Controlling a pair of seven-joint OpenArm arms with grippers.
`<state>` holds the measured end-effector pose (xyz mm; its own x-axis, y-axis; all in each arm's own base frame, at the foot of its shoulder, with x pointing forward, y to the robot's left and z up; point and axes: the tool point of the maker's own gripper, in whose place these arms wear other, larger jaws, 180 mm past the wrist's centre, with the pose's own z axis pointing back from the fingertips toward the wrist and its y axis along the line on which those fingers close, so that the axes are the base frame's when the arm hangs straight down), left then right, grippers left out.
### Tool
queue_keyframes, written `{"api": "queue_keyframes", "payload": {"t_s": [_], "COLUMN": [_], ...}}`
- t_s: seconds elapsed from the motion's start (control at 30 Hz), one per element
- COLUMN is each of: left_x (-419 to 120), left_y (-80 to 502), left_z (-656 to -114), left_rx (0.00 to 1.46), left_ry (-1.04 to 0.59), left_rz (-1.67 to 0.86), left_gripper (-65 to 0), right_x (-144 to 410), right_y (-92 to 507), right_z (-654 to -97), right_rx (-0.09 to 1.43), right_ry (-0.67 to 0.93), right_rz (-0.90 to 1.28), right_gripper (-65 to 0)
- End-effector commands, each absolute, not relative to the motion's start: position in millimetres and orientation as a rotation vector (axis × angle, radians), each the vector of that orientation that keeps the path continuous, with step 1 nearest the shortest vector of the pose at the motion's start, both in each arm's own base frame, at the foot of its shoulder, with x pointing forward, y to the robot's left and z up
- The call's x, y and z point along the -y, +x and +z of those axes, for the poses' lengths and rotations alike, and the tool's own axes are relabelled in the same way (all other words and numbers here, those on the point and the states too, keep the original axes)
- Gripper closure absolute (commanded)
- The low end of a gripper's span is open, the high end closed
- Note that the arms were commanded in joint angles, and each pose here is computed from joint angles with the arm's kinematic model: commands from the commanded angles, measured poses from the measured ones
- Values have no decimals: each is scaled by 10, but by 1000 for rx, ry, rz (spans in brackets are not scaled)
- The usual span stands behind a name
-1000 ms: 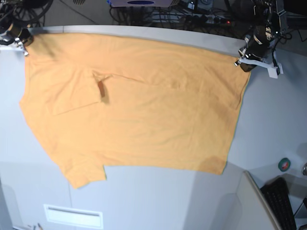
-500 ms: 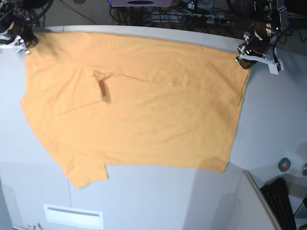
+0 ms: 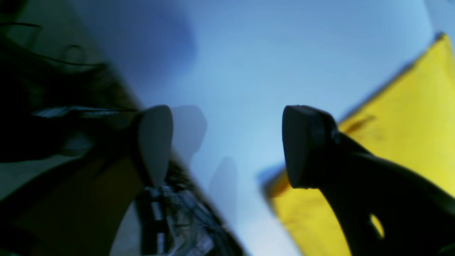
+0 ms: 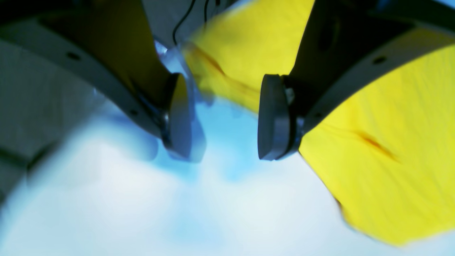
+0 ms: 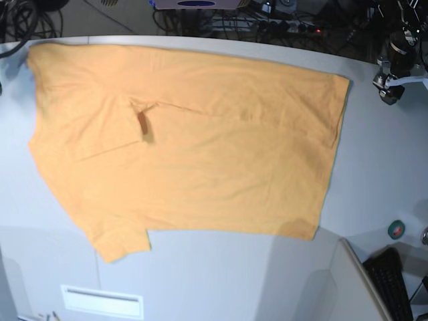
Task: Layout the t-shirt on the table in an organized manner, then fold the t-shirt properly
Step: 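Release the shirt and move both grippers to its side edges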
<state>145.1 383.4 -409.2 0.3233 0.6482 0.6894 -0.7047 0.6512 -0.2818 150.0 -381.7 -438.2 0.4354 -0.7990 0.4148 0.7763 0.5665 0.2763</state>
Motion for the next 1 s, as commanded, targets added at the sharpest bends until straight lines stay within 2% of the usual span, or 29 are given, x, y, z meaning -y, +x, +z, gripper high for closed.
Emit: {"api": "queue_keyframes", "payload": {"t_s": [0.0, 0.2, 0.3, 0.4, 0.5, 0.6, 0.97], "left_x": [-3951, -3728, -3403, -3206, -3086, -3014, -3037], "left_y": [1552, 1831, 2037, 2114, 2154, 2175, 2173], "left_z": [-3818, -3548, -3419, -3463, -3510, -3534, -3528], "left_rx": [956, 1038, 1081, 1069, 1056, 1048, 1050], "left_ry": [105, 48, -37, -86, -114, -131, -126], "left_rz": [850, 735, 593, 551, 533, 520, 524], "left_gripper": [-456, -454, -454, -454, -454, -454, -454], "right_x": [3951, 3770, 3720, 3638, 3519, 3444, 3360], "right_y": [1669, 2808, 3199, 3498, 3706, 3816, 3647], "right_z": [-4296, -4315, -4361, -4388, -4393, -4427, -4803], "right_rx": [586, 654, 649, 669, 692, 699, 638], "right_ry": [26, 133, 167, 172, 165, 151, 102], "right_rz": [-945, -572, -504, -472, -418, -379, -333], "right_gripper": [-281, -278, -279, -284, -351, -389, -384]}}
